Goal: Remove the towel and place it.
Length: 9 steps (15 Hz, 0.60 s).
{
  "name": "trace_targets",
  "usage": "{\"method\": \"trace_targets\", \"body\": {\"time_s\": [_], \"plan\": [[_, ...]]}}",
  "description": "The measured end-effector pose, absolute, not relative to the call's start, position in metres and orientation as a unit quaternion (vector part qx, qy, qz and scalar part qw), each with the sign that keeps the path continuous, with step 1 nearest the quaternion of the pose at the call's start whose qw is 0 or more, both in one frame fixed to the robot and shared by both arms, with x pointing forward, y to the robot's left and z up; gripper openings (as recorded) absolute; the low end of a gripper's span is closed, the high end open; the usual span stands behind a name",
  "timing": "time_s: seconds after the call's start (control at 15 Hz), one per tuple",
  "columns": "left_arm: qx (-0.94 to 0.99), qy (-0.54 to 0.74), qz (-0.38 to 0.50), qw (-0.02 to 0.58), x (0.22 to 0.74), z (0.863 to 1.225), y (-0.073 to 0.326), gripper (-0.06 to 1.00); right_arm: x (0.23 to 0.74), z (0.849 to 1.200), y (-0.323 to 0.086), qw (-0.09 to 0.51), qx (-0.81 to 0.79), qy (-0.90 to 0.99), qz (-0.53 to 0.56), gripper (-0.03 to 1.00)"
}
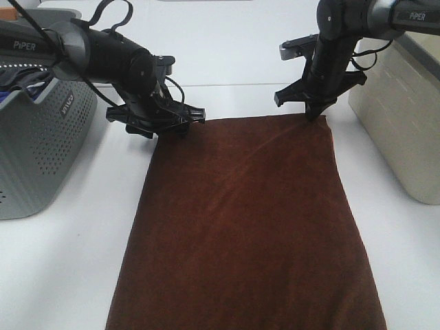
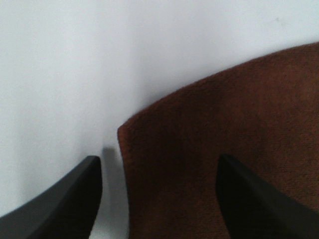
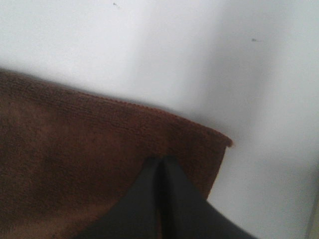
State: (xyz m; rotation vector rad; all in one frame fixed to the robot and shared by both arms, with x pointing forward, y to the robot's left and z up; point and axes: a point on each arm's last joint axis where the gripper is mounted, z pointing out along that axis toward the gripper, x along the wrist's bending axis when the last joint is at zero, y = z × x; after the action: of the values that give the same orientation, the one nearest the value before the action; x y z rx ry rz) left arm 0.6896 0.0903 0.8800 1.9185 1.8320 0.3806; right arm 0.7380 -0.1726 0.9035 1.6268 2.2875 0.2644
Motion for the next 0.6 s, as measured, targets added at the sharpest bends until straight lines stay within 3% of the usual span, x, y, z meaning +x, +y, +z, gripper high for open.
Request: {"method": "trace_targets", "body": {"time_s": [0.33,0.4,0.6], "plan": [[0.696,0.666,0.137,0.229,0.694,0.868,0.09,0.47,0.738,0.903,-0.173,0.16,0.57,0.801,0.093,0.0],[0.693,0.667,0.143,0.233,0.699,0.871,0.093,0.31,0.738,0.903,-0.173,0.16,0.57,0.801,0.093,0.0],[0.711,0.645,0.161,0.228,0.706,0.873,0.104,0.05,0.738,0.903,-0.173,0.16,0.57,0.801,0.093,0.0]]}}
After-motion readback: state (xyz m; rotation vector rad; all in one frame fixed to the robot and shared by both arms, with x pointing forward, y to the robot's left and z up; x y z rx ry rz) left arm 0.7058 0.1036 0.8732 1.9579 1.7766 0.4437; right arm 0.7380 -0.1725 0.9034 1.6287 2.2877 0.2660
